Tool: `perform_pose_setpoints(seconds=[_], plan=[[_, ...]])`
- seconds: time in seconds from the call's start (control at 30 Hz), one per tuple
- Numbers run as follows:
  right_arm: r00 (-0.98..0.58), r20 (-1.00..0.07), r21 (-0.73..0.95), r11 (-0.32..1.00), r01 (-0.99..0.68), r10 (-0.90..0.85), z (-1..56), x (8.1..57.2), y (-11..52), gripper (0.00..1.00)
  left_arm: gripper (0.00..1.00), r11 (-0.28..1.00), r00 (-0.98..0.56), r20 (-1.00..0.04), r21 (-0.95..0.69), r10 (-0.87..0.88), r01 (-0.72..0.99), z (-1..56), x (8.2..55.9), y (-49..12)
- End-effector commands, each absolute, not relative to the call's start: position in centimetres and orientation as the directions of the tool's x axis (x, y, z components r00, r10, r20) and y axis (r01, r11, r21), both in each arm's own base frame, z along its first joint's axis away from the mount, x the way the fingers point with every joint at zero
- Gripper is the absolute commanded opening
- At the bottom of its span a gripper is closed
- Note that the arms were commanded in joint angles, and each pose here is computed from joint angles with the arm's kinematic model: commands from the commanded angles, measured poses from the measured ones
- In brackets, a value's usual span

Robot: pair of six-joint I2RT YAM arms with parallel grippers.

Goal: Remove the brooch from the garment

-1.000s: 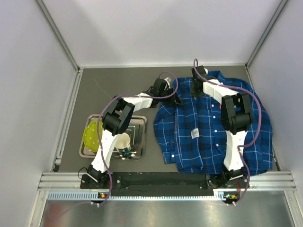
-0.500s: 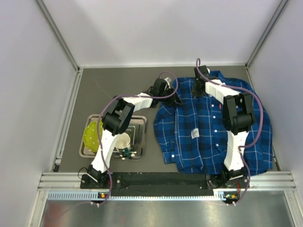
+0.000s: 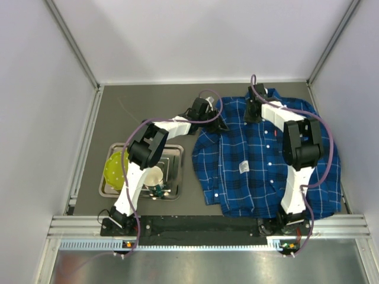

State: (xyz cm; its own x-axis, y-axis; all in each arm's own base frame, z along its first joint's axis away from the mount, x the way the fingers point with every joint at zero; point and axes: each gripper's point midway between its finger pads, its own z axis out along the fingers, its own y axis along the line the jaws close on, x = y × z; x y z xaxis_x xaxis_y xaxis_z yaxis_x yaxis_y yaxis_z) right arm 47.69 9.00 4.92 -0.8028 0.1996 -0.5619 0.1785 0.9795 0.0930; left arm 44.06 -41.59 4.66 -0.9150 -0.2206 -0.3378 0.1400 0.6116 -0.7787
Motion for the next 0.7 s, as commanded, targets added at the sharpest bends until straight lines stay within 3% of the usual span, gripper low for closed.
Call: perform_pose_setpoints(seconds=[0.0,0.43,0.67], plan=[[-0.742,-0.624,0.17,0.969,0.178,0.245,8.6,48.7,9.0,0.25,0.36,0.588,-0.901,-0.37,-0.79,-0.226,0.177,6.4,44.5,-41.7],[-0.748,-0.58,0.317,0.935,0.158,0.323,7.2,48.9,8.8,0.19,0.36,0.584,-0.904,-0.365,-0.793,-0.223,0.176,6.4,44.4,-41.9],[-0.747,-0.572,0.381,0.916,0.124,0.339,7.0,48.8,9.7,0.1,0.36,0.582,-0.903,-0.366,-0.794,-0.226,0.176,6.4,44.5,-41.9]])
